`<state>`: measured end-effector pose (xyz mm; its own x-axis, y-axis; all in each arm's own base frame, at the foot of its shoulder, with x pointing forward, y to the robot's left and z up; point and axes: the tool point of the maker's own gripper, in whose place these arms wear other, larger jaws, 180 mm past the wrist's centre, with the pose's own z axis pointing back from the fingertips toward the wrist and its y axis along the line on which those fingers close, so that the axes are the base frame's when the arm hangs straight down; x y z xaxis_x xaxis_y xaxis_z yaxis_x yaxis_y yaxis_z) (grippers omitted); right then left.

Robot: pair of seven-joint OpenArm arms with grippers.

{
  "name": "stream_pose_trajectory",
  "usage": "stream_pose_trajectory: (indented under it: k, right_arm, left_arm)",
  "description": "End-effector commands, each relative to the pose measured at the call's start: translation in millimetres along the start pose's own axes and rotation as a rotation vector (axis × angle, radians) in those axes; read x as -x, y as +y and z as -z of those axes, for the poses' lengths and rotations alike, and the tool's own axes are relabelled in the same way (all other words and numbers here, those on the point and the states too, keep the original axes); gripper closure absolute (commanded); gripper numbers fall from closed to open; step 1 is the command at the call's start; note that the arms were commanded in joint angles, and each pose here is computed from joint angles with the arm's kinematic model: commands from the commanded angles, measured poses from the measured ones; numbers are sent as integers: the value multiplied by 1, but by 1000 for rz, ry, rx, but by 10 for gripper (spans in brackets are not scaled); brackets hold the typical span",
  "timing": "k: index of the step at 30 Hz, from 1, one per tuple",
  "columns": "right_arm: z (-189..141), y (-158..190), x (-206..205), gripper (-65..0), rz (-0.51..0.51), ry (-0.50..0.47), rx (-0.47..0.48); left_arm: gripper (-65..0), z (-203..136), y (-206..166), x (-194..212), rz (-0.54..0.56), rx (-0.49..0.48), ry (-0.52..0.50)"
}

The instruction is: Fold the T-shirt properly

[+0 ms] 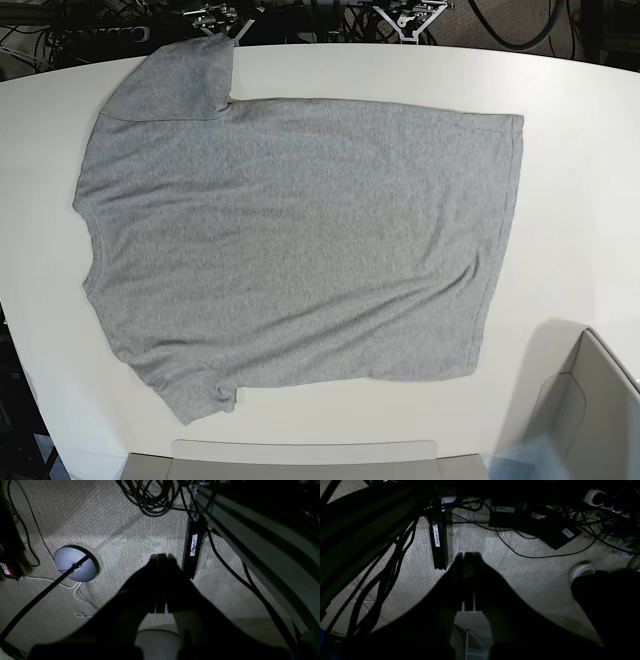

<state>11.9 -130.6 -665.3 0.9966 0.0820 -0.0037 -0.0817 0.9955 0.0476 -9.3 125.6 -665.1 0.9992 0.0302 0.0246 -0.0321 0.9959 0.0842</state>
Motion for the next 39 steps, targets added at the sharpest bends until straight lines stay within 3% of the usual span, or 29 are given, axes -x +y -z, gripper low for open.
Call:
stream_pose_trajectory:
  k: [1,29,39]
  right_arm:
    - [0,-2,-2,-2,2,-5,2]
    - [0,-2,3,-2,5,3,2]
    - [-1,-19,18,-1,12,17,29]
  left_arm:
    - [-2,0,-2,2,-1,-1,5]
    - [-2,0,9,5,3,-18,12]
    - [-2,1,17,5,5,-27,4]
